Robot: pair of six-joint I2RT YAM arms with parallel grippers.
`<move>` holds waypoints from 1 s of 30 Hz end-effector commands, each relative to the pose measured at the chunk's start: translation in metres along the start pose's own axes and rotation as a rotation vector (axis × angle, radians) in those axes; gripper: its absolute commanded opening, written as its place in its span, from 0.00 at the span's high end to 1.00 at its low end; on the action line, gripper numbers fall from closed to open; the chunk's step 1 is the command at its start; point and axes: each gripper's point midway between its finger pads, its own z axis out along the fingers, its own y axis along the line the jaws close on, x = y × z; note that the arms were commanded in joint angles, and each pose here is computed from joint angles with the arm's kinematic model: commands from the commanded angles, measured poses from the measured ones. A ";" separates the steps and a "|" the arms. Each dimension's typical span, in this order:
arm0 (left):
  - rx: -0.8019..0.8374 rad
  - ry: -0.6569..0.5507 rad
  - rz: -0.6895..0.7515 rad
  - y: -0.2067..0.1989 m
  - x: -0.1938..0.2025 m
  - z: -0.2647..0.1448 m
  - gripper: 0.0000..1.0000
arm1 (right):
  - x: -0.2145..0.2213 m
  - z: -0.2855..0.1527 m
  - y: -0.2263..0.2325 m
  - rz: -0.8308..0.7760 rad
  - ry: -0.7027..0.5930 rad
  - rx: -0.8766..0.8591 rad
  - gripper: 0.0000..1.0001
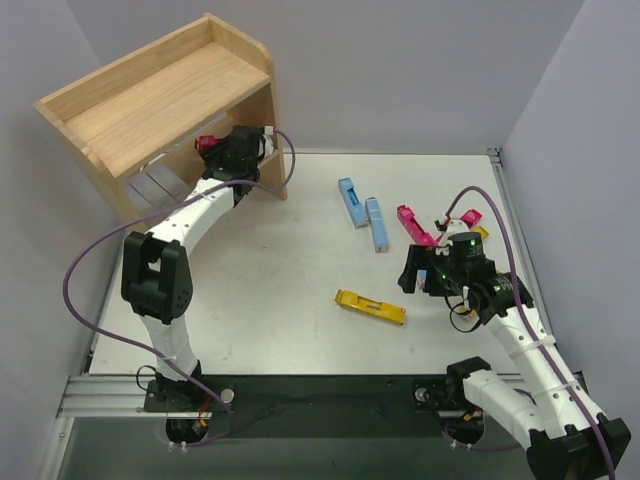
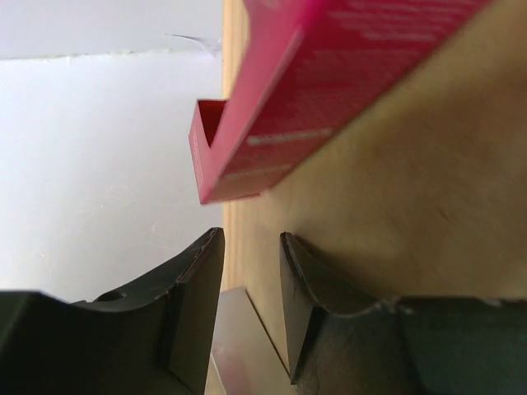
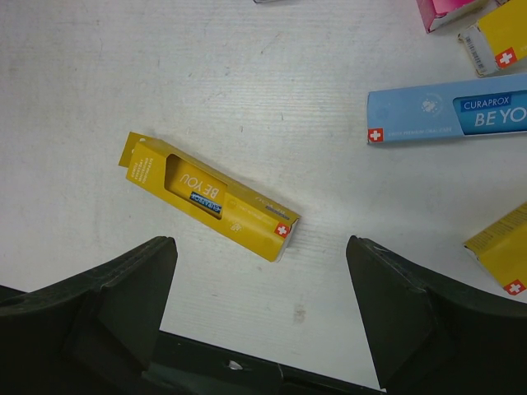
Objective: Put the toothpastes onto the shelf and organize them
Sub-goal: Adjust the toothpaste on the shelf.
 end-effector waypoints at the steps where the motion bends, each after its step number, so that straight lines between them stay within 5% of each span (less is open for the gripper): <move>1: -0.034 0.015 -0.029 0.019 -0.003 0.014 0.57 | -0.002 -0.003 -0.005 -0.004 -0.005 0.026 0.12; 11: -0.154 -0.042 -0.076 0.040 -0.027 0.040 0.57 | -0.001 -0.005 -0.005 -0.002 -0.001 0.027 0.12; 16: -0.291 -0.142 -0.179 0.061 -0.047 0.043 0.57 | -0.001 -0.005 -0.006 -0.001 0.004 0.028 0.12; 30: -0.255 -0.474 -0.395 0.056 -0.060 0.021 0.57 | -0.001 -0.004 -0.006 0.005 0.012 0.032 0.12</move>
